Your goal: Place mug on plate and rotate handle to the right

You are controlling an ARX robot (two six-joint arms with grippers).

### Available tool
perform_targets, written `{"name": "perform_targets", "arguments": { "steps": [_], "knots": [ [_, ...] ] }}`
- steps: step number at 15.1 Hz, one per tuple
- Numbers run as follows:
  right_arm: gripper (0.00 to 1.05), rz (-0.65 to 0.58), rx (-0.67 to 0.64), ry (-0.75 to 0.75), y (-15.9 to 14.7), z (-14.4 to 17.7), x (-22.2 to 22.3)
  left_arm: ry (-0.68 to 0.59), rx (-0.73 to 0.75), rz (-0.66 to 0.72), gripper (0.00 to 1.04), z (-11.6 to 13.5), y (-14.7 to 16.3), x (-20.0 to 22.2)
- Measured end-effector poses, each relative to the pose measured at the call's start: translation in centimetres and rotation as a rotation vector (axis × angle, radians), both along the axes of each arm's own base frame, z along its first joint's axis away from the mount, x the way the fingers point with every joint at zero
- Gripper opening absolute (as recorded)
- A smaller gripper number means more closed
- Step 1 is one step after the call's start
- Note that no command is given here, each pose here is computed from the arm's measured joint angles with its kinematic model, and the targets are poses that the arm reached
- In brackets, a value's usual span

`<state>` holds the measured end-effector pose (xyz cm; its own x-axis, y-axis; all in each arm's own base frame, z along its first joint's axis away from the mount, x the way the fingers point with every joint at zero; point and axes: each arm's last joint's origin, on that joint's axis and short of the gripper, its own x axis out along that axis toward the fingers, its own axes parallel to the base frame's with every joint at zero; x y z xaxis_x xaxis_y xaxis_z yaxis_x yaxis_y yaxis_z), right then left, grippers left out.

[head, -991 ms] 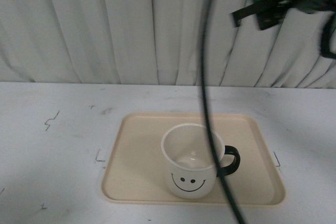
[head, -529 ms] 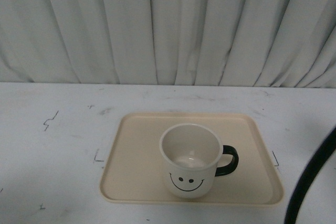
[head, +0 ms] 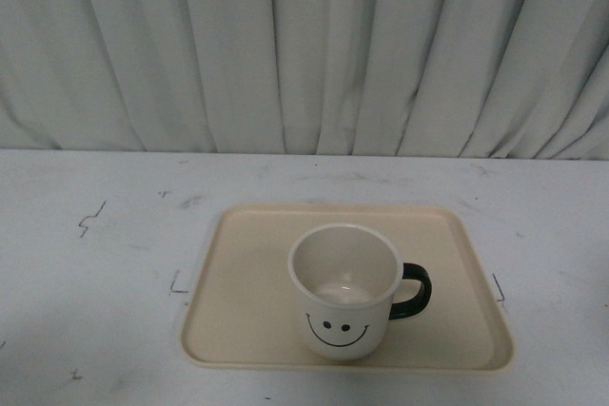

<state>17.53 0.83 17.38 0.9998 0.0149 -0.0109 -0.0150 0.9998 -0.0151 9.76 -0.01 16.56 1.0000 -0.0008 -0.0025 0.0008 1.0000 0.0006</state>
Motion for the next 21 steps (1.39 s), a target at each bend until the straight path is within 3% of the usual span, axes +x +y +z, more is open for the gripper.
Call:
{"name": "perform_targets", "arguments": {
  "steps": [3, 21],
  "knots": [
    [0.02, -0.02, 0.003, 0.029, -0.9, -1.6, -1.8, 0.0, 0.0, 0.0, 0.98, 0.0, 0.0, 0.0],
    [0.02, -0.017, 0.004, -0.026, -0.8, -0.3, -6.4, 0.0, 0.0, 0.0, 0.98, 0.0, 0.0, 0.0]
  ]
}}
